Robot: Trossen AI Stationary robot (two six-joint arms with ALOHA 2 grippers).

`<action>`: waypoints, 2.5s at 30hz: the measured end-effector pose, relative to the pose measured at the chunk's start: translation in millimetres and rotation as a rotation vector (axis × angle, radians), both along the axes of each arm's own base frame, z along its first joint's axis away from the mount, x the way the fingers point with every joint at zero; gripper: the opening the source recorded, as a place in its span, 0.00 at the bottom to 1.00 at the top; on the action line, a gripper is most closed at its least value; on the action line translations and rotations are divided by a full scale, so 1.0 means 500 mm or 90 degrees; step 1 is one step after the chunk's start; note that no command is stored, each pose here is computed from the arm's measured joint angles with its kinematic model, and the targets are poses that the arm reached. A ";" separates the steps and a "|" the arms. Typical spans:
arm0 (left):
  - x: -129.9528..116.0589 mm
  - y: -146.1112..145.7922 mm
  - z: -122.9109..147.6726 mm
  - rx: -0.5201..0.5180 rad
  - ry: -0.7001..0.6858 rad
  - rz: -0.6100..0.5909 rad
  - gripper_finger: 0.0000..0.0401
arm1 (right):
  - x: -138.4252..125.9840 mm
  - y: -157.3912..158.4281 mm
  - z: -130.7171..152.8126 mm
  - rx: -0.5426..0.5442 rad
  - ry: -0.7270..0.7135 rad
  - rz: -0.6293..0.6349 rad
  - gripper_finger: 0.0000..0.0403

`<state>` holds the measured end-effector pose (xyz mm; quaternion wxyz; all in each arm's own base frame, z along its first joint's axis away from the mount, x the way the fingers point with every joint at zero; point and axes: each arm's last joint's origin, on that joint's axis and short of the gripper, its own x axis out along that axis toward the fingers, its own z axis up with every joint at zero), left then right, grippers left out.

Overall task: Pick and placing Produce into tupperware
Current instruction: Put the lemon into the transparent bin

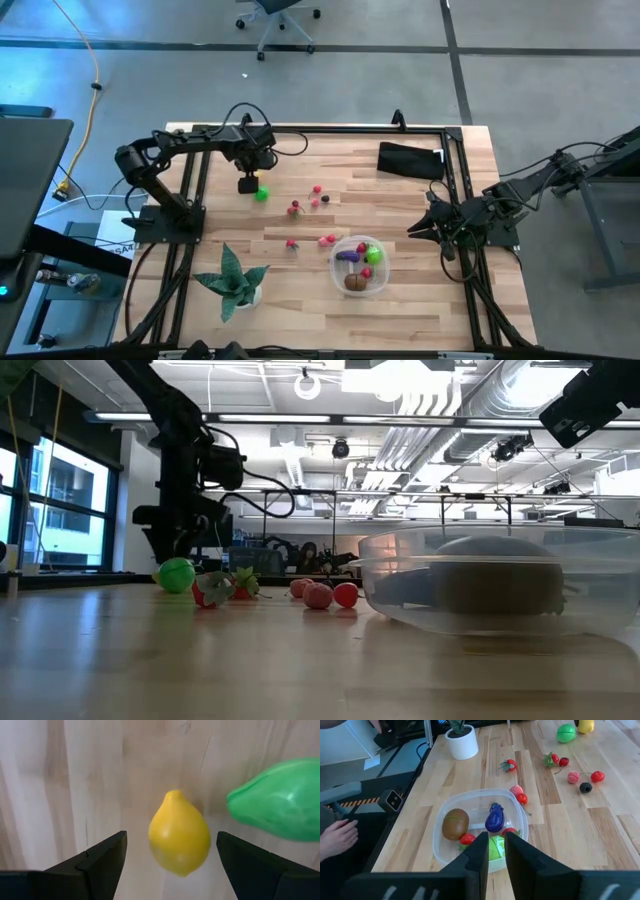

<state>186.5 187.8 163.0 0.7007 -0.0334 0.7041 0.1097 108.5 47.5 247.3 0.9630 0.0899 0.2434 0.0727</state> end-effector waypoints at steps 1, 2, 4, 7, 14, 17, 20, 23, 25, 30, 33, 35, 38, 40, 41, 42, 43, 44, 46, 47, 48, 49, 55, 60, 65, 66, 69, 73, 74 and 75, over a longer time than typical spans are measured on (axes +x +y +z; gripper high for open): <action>-0.001 -0.001 -0.003 0.001 -0.001 0.000 0.74 | 0.000 0.000 0.000 0.000 0.000 0.000 0.13; -0.002 -0.002 -0.006 0.001 -0.002 0.000 0.74 | 0.000 0.000 0.000 0.000 0.000 0.000 0.13; -0.003 -0.003 -0.011 0.002 -0.001 -0.009 0.74 | 0.000 0.000 0.000 0.000 0.000 0.000 0.13; -0.005 -0.006 -0.019 0.000 -0.006 -0.012 0.74 | 0.000 0.000 0.000 0.000 0.000 0.000 0.13; -0.008 -0.012 -0.035 -0.009 -0.029 -0.031 0.74 | 0.000 0.000 0.000 0.000 0.000 0.000 0.13; -0.011 -0.014 -0.041 -0.011 -0.027 -0.031 0.71 | 0.000 0.000 0.000 0.000 0.000 0.000 0.13; -0.012 -0.016 -0.044 -0.010 -0.027 -0.031 0.65 | 0.000 0.000 0.000 0.000 0.000 0.000 0.13; -0.012 -0.015 -0.044 -0.008 -0.027 -0.030 0.57 | 0.000 0.000 0.000 0.000 0.000 0.000 0.13; -0.011 -0.014 -0.044 -0.001 -0.026 -0.030 0.52 | 0.000 0.000 0.000 0.000 0.000 0.000 0.13; -0.011 -0.013 -0.044 0.005 -0.025 -0.030 0.48 | 0.000 0.000 0.000 0.000 0.000 0.000 0.13; -0.011 -0.013 -0.044 0.006 -0.024 -0.029 0.50 | 0.000 0.000 0.000 0.000 0.000 0.000 0.13; -0.011 -0.013 -0.043 0.006 -0.024 -0.030 0.53 | 0.000 0.000 0.000 0.000 0.000 0.000 0.13; -0.008 -0.010 -0.035 0.014 -0.031 -0.029 0.54 | 0.000 0.000 0.000 0.000 0.000 0.000 0.13; -0.004 -0.007 -0.023 0.025 -0.043 -0.028 0.51 | 0.000 0.000 0.000 0.000 0.000 0.000 0.13; -0.003 -0.005 -0.015 0.032 -0.049 -0.028 0.49 | 0.000 0.000 0.000 0.000 0.000 0.000 0.13; -0.002 -0.004 -0.005 0.039 -0.056 -0.028 0.48 | 0.000 0.000 0.000 0.000 0.000 0.000 0.13; 0.000 -0.003 0.006 0.046 -0.063 -0.028 0.48 | 0.000 0.000 0.000 0.000 0.000 0.000 0.13; 0.001 -0.002 0.019 0.055 -0.073 -0.029 0.48 | 0.000 0.000 0.000 0.000 0.000 0.000 0.13; 0.002 -0.002 0.048 0.071 -0.099 -0.025 0.48 | 0.000 0.000 0.000 0.000 0.000 0.000 0.13; 0.002 -0.002 0.065 0.080 -0.116 -0.021 0.48 | 0.000 0.000 0.000 0.000 0.000 0.000 0.13; 0.002 -0.003 0.083 0.088 -0.137 -0.018 0.48 | 0.000 0.000 0.000 0.000 0.000 0.000 0.13; 0.003 -0.005 0.101 0.095 -0.164 -0.018 0.48 | 0.000 0.000 0.000 0.000 0.000 0.000 0.13; 0.050 -0.060 0.206 0.101 -0.352 -0.076 0.52 | 0.000 0.000 0.000 0.000 0.000 0.000 0.13; 0.141 -0.146 0.267 0.097 -0.468 -0.181 0.48 | 0.000 0.000 0.000 0.000 0.000 0.000 0.13; 0.233 -0.242 0.298 0.079 -0.552 -0.288 0.48 | 0.000 0.000 0.000 0.000 0.000 0.000 0.13; 0.249 -0.259 0.298 0.077 -0.559 -0.303 0.49 | 0.000 0.000 0.000 0.000 0.000 0.000 0.13; 0.295 -0.297 0.274 0.067 -0.548 -0.332 0.51 | 0.000 0.000 0.000 0.000 0.000 0.000 0.13; 0.365 -0.341 0.214 0.043 -0.550 -0.369 0.50 | 0.000 0.000 0.000 0.000 0.000 0.000 0.13; 0.381 -0.352 0.200 0.034 -0.549 -0.380 0.49 | 0.000 0.000 0.000 -0.001 0.001 0.000 0.13; 0.395 -0.363 0.188 0.024 -0.545 -0.391 0.48 | 0.000 0.000 -0.001 -0.001 0.002 0.000 0.13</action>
